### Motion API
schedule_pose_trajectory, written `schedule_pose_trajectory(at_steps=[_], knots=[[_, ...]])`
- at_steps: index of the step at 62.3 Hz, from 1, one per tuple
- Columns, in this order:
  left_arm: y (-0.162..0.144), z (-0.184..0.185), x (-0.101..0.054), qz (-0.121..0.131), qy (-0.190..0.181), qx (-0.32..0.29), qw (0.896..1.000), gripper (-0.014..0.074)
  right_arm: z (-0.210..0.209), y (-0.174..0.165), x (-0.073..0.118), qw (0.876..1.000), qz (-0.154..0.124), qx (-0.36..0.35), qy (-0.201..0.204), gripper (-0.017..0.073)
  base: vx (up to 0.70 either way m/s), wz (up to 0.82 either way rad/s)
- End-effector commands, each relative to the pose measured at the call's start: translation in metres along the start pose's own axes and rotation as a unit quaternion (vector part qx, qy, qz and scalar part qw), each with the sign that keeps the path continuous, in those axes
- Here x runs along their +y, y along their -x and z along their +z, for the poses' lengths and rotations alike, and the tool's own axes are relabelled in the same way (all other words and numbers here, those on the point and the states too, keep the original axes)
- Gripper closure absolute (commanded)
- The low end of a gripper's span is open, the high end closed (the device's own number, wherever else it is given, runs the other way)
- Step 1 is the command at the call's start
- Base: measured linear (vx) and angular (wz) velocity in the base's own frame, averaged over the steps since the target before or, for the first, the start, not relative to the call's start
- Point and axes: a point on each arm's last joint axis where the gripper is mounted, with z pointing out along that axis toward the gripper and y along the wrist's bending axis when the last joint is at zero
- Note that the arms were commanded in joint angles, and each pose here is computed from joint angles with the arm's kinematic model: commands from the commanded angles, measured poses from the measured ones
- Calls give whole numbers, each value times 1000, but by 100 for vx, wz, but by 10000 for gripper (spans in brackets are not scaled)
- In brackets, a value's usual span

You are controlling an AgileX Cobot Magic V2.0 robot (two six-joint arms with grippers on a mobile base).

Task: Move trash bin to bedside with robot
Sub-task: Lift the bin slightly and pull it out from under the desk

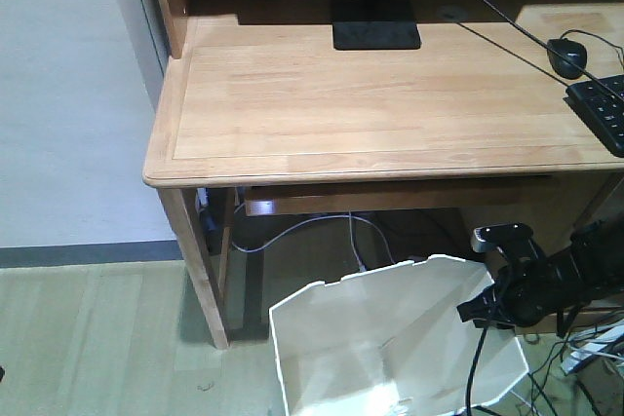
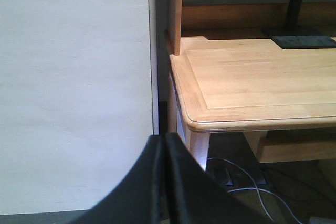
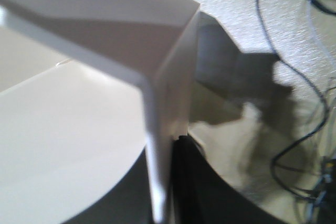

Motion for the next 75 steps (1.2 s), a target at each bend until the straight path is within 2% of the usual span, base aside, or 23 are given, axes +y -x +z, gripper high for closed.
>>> schedule_pose_trajectory(at_steps=[1, 20, 75], knots=[[1, 0, 0, -3, -2, -33, 999, 600, -19, 19, 17, 994, 36, -69, 79, 565, 0, 0], [1, 0, 0, -3, -2, -33, 999, 600, -21, 20, 24, 990, 33, -75, 118, 565, 0, 0], [1, 0, 0, -3, -2, -33, 999, 600, -21, 20, 24, 990, 33, -75, 118, 564, -2, 9]])
